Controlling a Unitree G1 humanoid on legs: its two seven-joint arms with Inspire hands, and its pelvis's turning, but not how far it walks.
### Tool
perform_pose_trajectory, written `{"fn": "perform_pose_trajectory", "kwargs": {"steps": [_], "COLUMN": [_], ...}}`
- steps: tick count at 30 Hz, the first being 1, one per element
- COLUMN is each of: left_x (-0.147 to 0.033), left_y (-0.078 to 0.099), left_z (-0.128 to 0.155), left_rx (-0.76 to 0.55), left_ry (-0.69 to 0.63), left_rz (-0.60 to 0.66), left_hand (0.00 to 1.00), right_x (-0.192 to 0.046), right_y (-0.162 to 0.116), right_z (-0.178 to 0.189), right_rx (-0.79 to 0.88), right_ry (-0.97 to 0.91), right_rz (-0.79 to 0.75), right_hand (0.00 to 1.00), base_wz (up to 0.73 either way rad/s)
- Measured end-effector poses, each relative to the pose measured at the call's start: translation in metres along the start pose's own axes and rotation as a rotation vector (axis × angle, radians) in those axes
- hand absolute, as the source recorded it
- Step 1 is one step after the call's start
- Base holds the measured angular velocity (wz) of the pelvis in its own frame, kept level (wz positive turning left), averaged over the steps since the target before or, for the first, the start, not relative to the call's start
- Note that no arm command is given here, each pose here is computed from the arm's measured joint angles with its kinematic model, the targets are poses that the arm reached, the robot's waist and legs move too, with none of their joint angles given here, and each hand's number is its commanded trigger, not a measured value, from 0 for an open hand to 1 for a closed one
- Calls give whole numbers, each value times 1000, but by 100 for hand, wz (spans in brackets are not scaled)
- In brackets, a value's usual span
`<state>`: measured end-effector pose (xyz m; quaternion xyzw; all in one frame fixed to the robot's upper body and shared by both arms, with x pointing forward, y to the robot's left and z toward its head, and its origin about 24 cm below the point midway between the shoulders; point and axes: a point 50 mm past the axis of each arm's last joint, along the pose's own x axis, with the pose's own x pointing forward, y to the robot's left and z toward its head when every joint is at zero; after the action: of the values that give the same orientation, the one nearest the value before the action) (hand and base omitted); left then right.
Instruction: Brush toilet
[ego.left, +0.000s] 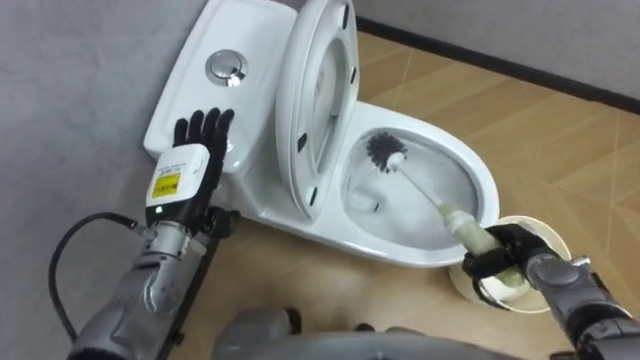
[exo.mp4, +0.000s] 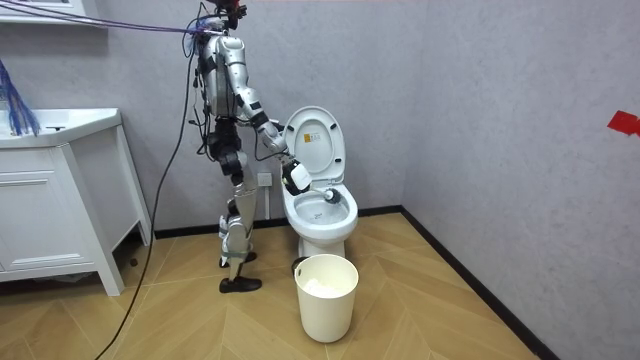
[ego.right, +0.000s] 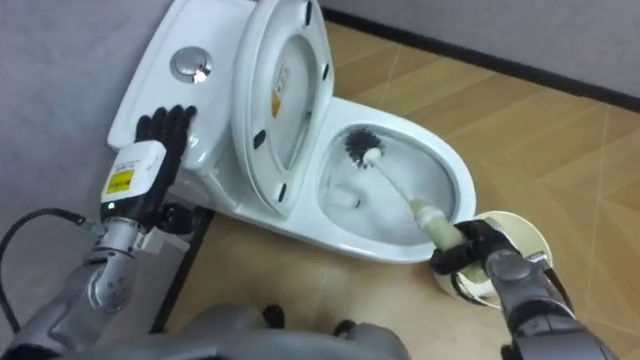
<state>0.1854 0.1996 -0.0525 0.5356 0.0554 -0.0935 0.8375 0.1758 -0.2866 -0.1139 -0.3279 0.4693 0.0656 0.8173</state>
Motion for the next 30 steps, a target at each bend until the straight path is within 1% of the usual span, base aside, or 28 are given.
{"fn": "perform_pose_trajectory", "kwargs": {"steps": [4, 6, 10, 16, 20, 23, 27, 30], "left_x": [9, 16, 23, 33, 41, 45, 53, 58], "left_y": [7, 13, 20, 32, 42, 46, 50, 53], "left_z": [1, 4, 6, 13, 20, 25, 35, 41], "left_rx": [13, 24, 35, 43, 47, 64, 67, 65], "left_ry": [-17, -37, -52, -85, -129, -160, -205, -230], "left_rz": [15, 34, 60, 140, 209, 243, 281, 298], "left_hand": [0, 0, 0, 0, 0, 0, 0, 0], "right_x": [1, 1, 1, 1, 1, 1, -2, -3], "right_y": [-6, -15, -17, -20, -24, -26, -39, -50], "right_z": [5, 5, 2, 2, 9, 15, 24, 39], "right_rx": [-110, -155, -227, -336, -396, -510, -683, -741], "right_ry": [10, 26, 57, 66, 40, 7, -24, -60], "right_rz": [-17, -51, -81, -120, -168, -197, -268, -330], "right_hand": [100, 100, 100, 100, 100, 100, 100, 100], "base_wz": [0, 0, 0, 3, 2, 10, 8, 19]}}
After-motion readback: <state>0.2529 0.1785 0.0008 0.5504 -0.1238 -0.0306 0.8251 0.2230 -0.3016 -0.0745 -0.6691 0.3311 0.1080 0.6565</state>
